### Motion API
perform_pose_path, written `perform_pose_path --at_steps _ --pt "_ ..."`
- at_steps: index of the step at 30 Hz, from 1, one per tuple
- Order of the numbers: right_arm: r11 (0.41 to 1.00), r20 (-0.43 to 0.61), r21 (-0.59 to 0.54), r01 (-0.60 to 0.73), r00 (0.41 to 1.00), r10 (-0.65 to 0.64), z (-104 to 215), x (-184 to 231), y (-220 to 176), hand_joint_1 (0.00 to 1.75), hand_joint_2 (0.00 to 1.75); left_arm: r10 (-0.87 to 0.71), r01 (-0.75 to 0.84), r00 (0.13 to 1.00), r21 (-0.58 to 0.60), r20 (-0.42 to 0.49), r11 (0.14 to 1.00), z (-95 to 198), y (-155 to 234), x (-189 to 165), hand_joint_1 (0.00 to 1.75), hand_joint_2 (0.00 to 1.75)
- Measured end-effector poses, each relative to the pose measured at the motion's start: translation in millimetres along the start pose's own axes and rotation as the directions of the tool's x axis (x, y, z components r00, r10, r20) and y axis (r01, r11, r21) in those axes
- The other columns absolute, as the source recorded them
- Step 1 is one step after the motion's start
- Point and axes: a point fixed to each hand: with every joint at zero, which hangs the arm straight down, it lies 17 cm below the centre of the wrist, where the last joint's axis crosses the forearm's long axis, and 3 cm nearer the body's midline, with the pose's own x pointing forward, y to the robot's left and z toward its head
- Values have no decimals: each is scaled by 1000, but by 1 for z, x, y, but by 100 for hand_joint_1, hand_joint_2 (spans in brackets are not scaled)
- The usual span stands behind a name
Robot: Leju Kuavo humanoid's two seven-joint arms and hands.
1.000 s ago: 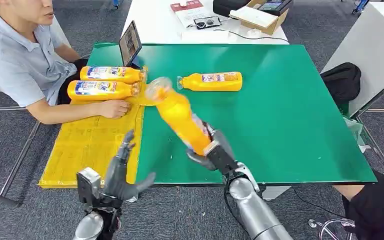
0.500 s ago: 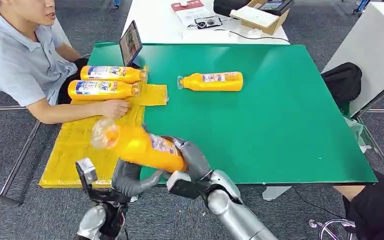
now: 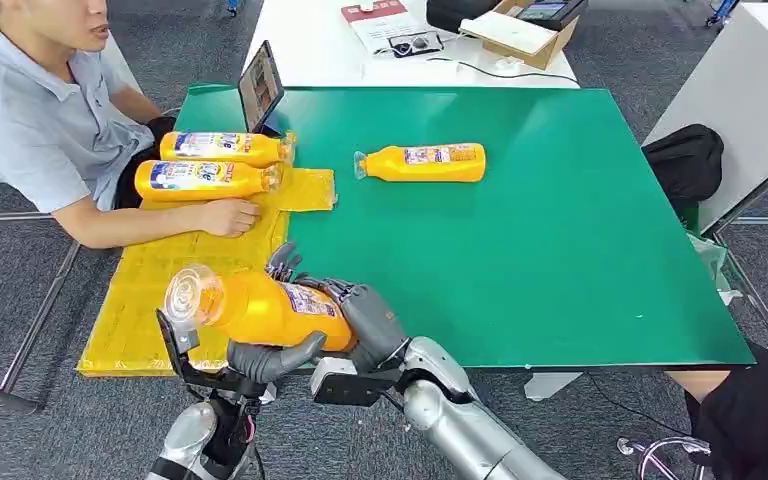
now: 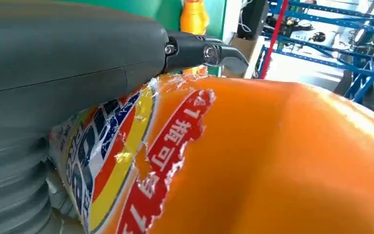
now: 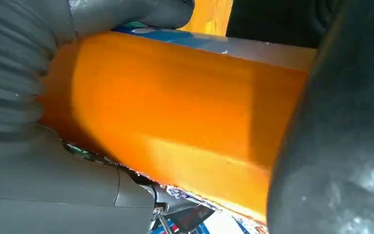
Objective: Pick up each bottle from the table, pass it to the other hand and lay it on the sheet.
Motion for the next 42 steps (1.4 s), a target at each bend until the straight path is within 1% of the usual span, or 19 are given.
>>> perform_pose_path --at_steps 7,8,9,15,18,20,22,23,26,28,29,30,32,37,39,42 --pt "1000 -4 9 4 1000 -4 0 -1 4 175 175 0 0 1000 3 -1 1000 1 1 -1 175 175" --pt "1000 -5 11 5 1000 -5 0 -2 4 47 175 0 0 1000 3 -1 1000 1 1 -1 175 175" --pt "1000 -5 10 6 1000 -6 0 -2 4 0 175 0 0 1000 3 -1 1000 1 1 -1 175 175" --pt "1000 -18 3 8 1000 -8 2 -2 8 0 175 47 -47 999 17 14 999 0 4 3 175 175" --pt "998 -23 -34 -56 998 55 3 -3 4 0 175 82 -82 997 35 4 996 -1 7 2 175 175" --pt "984 -24 -89 -152 988 151 3 -3 -5 0 175 89 -87 996 91 -20 992 -3 16 -3 175 175" --pt "950 -26 -148 -273 962 273 5 1 -15 0 175 60 -49 997 185 -53 982 -8 31 -10 175 175" --pt "936 -34 -167 -311 950 310 6 1 -18 0 175 50 -33 997 229 -65 973 -12 37 -13 175 175" --pt "900 -37 -195 -391 920 391 6 4 -25 0 175 28 -5 997 306 -71 952 -18 50 -17 175 175" --pt "883 -8 -187 -430 900 436 4 10 -23 0 175 0 25 997 353 -71 935 -22 62 -18 175 175" --pt "866 57 -202 -456 878 476 1 27 -19 0 175 -23 57 996 407 -88 911 -23 79 -21 175 175" --pt "865 102 -218 -451 872 480 -6 45 -14 0 175 -37 83 993 450 -111 889 -21 94 -27 175 175" --pt "871 131 -234 -432 874 468 -12 61 -8 0 175 -52 107 991 480 -126 871 -19 111 -31 175 175" --pt "873 148 -254 -417 875 461 -16 72 -9 0 175 -73 138 986 499 -147 855 -21 124 -36 175 175" --pt "881 145 -266 -391 887 438 -17 73 -11 0 175 -148 201 979 515 -143 834 -21 131 -31 175 175" --pt "904 118 -299 -306 928 353 -19 71 -20 0 175 -269 305 952 507 -144 806 -26 141 -20 175 175"
